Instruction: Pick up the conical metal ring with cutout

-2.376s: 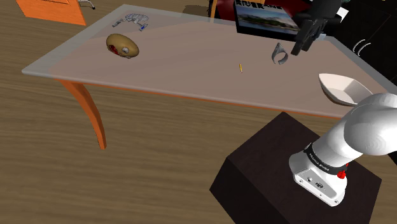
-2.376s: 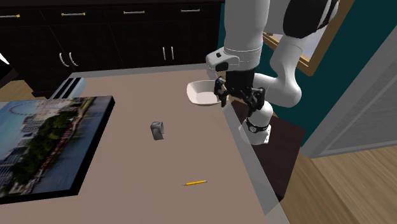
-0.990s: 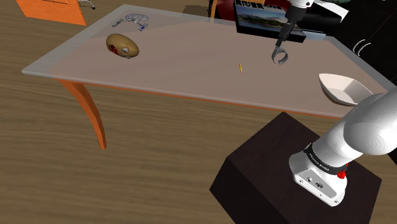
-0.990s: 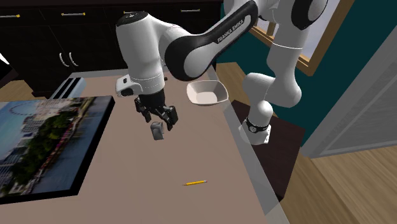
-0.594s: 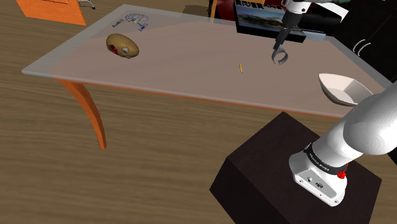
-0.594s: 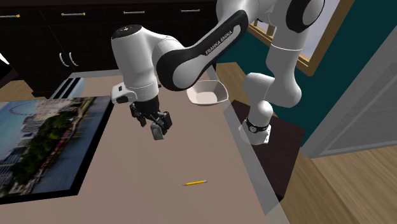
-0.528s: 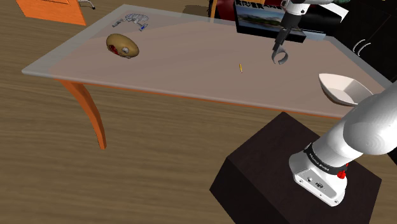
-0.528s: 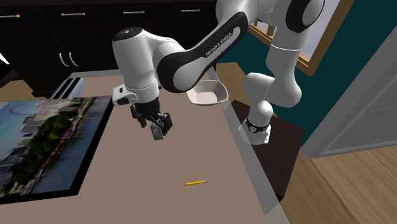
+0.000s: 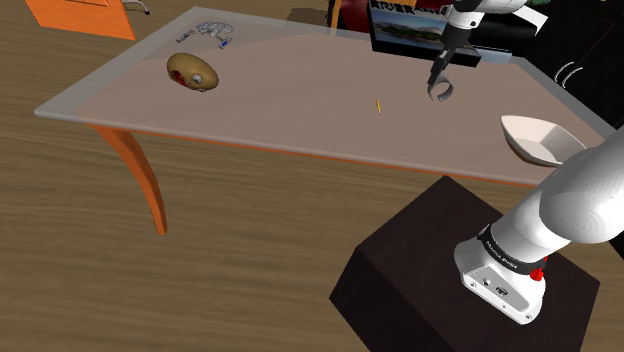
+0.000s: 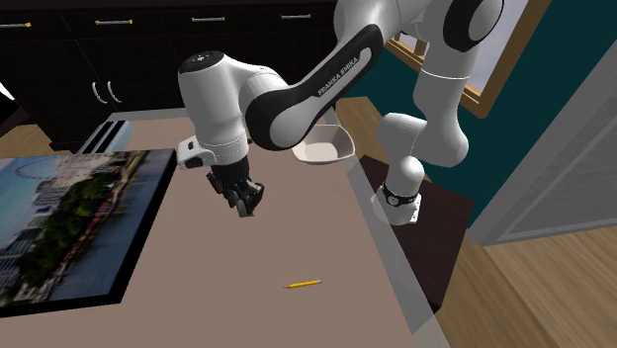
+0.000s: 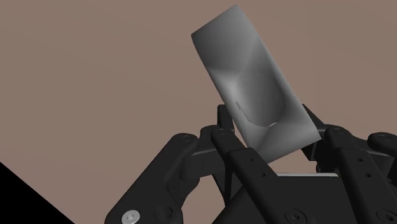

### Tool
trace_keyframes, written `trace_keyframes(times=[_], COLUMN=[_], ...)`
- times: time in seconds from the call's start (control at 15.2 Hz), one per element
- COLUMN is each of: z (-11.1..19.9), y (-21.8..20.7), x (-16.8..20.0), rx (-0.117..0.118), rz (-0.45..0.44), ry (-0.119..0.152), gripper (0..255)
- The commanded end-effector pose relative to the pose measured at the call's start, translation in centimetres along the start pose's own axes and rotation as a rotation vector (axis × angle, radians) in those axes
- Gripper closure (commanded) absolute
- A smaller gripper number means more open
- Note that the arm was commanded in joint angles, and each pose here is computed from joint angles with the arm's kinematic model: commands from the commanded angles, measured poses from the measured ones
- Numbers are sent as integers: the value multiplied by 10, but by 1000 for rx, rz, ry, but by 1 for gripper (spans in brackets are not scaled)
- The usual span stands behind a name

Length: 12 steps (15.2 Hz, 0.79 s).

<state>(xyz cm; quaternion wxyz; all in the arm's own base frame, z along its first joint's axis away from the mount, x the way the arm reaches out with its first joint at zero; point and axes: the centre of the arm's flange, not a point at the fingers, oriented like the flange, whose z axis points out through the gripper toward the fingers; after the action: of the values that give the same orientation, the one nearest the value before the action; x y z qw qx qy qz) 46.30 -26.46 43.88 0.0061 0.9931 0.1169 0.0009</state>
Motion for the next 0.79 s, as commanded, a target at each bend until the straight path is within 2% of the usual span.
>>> trace_keyframes(times=[0.0,0.26,0.73], z=[0,1,-36], y=[0,0,0], x=[0,1,1], rx=[0,1,1], rz=[0,0,0], ry=[-1,-1,-1], gripper=[255,255,255])
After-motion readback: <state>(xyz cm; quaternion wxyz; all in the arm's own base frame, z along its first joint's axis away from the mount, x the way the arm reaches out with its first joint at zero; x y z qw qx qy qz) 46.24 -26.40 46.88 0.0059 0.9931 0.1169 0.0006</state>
